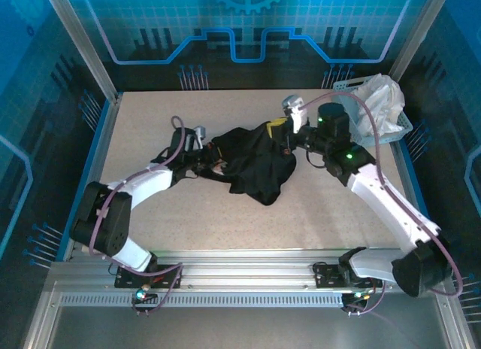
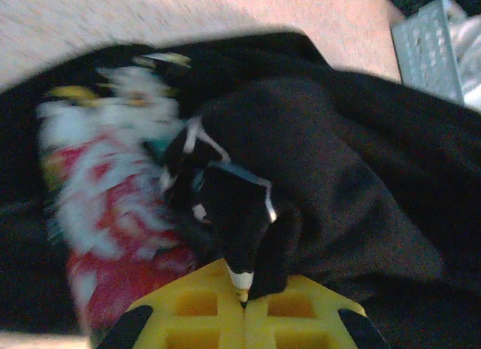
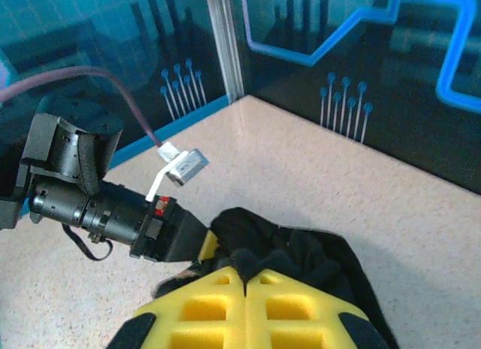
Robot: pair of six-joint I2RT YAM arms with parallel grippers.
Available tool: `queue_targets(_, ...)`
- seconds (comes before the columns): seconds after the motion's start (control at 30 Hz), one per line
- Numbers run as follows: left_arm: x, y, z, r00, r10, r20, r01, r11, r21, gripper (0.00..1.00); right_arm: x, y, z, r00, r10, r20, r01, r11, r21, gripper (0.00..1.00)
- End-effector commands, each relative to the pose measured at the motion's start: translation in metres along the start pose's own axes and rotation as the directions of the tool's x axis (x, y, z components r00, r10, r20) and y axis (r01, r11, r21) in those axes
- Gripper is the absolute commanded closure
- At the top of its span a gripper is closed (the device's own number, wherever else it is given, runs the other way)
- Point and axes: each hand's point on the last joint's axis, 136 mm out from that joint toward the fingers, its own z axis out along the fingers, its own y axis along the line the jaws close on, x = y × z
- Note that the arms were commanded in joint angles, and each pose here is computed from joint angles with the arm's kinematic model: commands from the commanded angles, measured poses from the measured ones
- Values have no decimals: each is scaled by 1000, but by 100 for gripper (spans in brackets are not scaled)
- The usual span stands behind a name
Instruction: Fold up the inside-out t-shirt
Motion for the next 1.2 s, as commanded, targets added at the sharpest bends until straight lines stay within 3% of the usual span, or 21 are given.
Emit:
queue_targets(0.0, -15, 20, -17, 995, -22, 95, 26, 998, -48, 100, -6, -2, -26, 997, -7, 76, 4, 999, 32, 100)
queue_targets(0.13, 0, 40, -17, 998, -7, 68, 14, 994, -109, 100, 31, -1, -12, 999, 48, 13, -47, 999, -11, 100)
queue_targets(0.2, 8, 48, -19, 998, -8, 56, 15, 992, -127, 95, 46, -1, -6, 998, 66, -15, -66, 998, -19, 100)
queue_targets(0.4, 14, 48, -37, 997, 22, 77, -11, 990, -141, 51, 76, 13, -1, 994, 64, -93, -70, 995, -64, 100)
queue_targets(0.57, 12, 30, -40, 991, 118, 57, -108, 981, -159, 36, 125, 39, 0, 969, 50, -242, -77, 992, -102, 100)
queue_targets(0.67, 13, 27, -32, 991, 129, 27, -123, 979, -163, 32, 143, 43, -6, 959, 73, -274, -98, 992, -80, 100)
queue_targets(0.83, 15, 41, -8, 992, 120, -49, -128, 965, -229, 31, 159, 45, -17, 952, 118, -283, -138, 989, -51, 100)
queue_targets(1.0, 11, 58, 6, 988, 140, -57, -151, 942, -301, 33, 176, 47, -25, 939, 171, -297, -184, 983, -17, 100)
queue_targets(1.17, 1, 47, 15, 988, 153, -34, -156, 956, -248, 61, 204, 48, -31, 918, 189, -349, -188, 981, 38, 99)
